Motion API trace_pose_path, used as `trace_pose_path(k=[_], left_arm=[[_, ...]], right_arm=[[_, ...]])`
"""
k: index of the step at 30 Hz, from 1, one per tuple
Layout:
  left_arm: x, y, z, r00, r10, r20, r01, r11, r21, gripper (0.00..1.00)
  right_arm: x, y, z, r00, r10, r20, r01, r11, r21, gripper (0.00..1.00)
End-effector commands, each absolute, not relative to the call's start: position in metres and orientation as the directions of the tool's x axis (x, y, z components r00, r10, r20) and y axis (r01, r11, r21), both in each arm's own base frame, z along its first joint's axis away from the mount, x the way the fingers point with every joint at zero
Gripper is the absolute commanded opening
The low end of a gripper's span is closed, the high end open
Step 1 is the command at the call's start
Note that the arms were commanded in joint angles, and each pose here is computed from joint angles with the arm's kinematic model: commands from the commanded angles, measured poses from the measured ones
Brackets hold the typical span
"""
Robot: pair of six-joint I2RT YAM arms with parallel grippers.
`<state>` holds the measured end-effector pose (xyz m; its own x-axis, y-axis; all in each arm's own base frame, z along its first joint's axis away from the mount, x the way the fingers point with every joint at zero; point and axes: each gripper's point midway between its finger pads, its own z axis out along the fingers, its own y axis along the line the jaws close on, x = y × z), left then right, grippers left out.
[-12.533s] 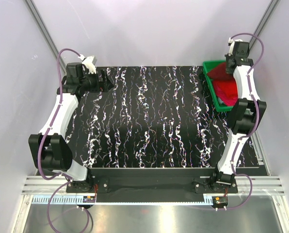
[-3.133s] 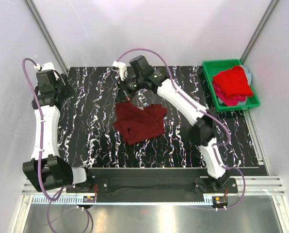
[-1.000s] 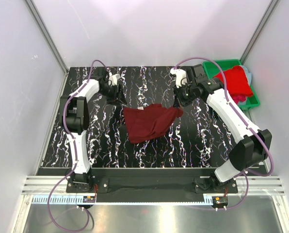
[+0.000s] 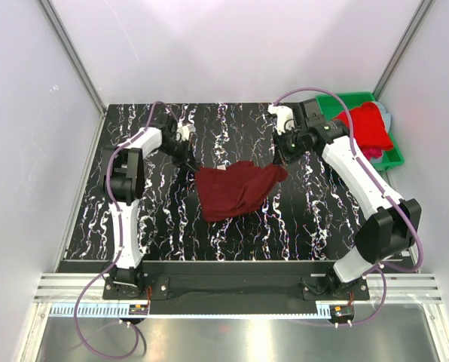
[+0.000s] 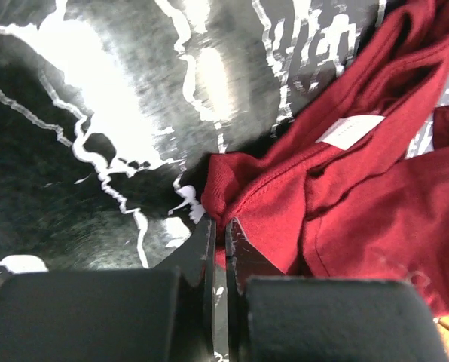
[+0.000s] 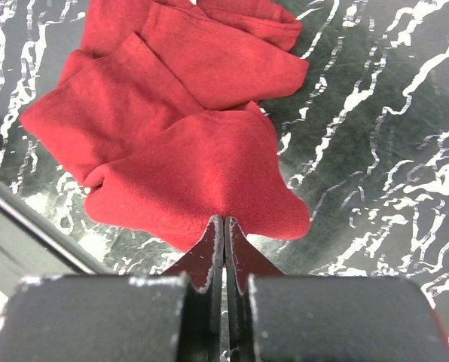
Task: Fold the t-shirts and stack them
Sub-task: Flatten the tshirt out
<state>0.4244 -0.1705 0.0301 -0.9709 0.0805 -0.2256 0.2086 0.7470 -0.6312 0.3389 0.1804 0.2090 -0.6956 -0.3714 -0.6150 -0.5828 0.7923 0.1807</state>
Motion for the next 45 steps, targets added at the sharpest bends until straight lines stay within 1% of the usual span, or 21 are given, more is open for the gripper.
trace_pose_path(k=[1,3,5,8,11,14,16,18,21,29,31,33,34,35,36,37,38,39,40,42,45], left_arm=[[0.443,-0.177,0.077,-0.936,0.067,-0.345,0.292,0.696,-0.656,0.00],[0.454,-0.166,0.102,-0.918,0.030,-0.395,0.301,0.702,-0.646,0.00],[0.468,-0.151,0.145,-0.866,0.015,-0.501,0.357,0.719,-0.596,0.00],[0.484,-0.128,0.209,-0.763,-0.010,-0.647,0.417,0.757,-0.503,0.00],[0.489,-0.113,0.263,-0.663,-0.028,-0.748,0.449,0.785,-0.427,0.00],[0.485,-0.107,0.300,-0.593,-0.031,-0.805,0.466,0.802,-0.374,0.00],[0.478,-0.105,0.319,-0.558,-0.038,-0.829,0.469,0.810,-0.353,0.00],[0.472,-0.088,0.335,-0.525,-0.055,-0.849,0.444,0.833,-0.329,0.00],[0.459,-0.081,0.335,-0.531,-0.056,-0.845,0.431,0.841,-0.327,0.00],[0.417,-0.081,0.266,-0.691,-0.066,-0.719,0.355,0.836,-0.418,0.00],[0.412,-0.083,0.264,-0.698,-0.064,-0.713,0.358,0.831,-0.426,0.00],[0.413,-0.078,0.270,-0.681,-0.065,-0.730,0.345,0.850,-0.398,0.00],[0.416,-0.076,0.275,-0.668,-0.067,-0.741,0.341,0.858,-0.385,0.00],[0.418,-0.073,0.276,-0.662,-0.065,-0.747,0.335,0.866,-0.372,0.00],[0.419,-0.073,0.273,-0.671,-0.061,-0.739,0.333,0.866,-0.374,0.00],[0.417,-0.074,0.273,-0.681,-0.052,-0.731,0.341,0.860,-0.379,0.00],[0.416,-0.074,0.271,-0.686,-0.054,-0.725,0.339,0.858,-0.385,0.00],[0.413,-0.074,0.270,-0.689,-0.059,-0.722,0.336,0.857,-0.390,0.00],[0.408,-0.075,0.263,-0.702,-0.062,-0.709,0.329,0.856,-0.400,0.00],[0.401,-0.077,0.258,-0.714,-0.065,-0.697,0.327,0.850,-0.414,0.00],[0.383,-0.078,0.222,-0.780,-0.080,-0.621,0.271,0.851,-0.451,0.00]], right_arm=[[0.358,0.169,0.217,-0.652,-0.375,-0.659,-0.573,0.813,0.105,0.00],[0.372,0.159,0.223,-0.635,-0.369,-0.679,-0.549,0.833,0.061,0.00],[0.393,0.150,0.233,-0.616,-0.355,-0.703,-0.516,0.856,0.020,0.00],[0.426,0.137,0.253,-0.595,-0.299,-0.746,-0.462,0.887,0.013,0.00],[0.450,0.131,0.268,-0.560,-0.291,-0.776,-0.446,0.895,-0.014,0.00],[0.466,0.127,0.280,-0.535,-0.280,-0.797,-0.427,0.904,-0.030,0.00],[0.476,0.126,0.287,-0.515,-0.273,-0.812,-0.418,0.908,-0.040,0.00],[0.480,0.124,0.287,-0.516,-0.270,-0.813,-0.407,0.912,-0.044,0.00],[0.478,0.124,0.279,-0.533,-0.270,-0.802,-0.411,0.911,-0.033,0.00],[0.450,0.127,0.244,-0.615,-0.272,-0.740,-0.438,0.898,0.033,0.00],[0.444,0.129,0.240,-0.630,-0.268,-0.729,-0.441,0.896,0.052,0.00],[0.438,0.126,0.235,-0.644,-0.263,-0.719,-0.431,0.901,0.056,0.01],[0.435,0.125,0.231,-0.651,-0.269,-0.710,-0.431,0.901,0.054,0.08],[0.434,0.124,0.234,-0.641,-0.281,-0.715,-0.440,0.897,0.041,0.23],[0.433,0.124,0.237,-0.632,-0.291,-0.719,-0.449,0.893,0.033,0.40],[0.434,0.124,0.247,-0.608,-0.296,-0.737,-0.459,0.888,0.021,0.72],[0.435,0.127,0.255,-0.593,-0.298,-0.748,-0.470,0.882,0.021,0.80],[0.436,0.130,0.262,-0.579,-0.298,-0.759,-0.485,0.874,0.027,0.82],[0.438,0.137,0.275,-0.550,-0.304,-0.778,-0.516,0.856,0.030,0.82],[0.434,0.155,0.280,-0.544,-0.302,-0.783,-0.572,0.816,0.083,0.81],[0.425,0.194,0.271,-0.547,-0.326,-0.771,-0.654,0.741,0.151,0.78]])
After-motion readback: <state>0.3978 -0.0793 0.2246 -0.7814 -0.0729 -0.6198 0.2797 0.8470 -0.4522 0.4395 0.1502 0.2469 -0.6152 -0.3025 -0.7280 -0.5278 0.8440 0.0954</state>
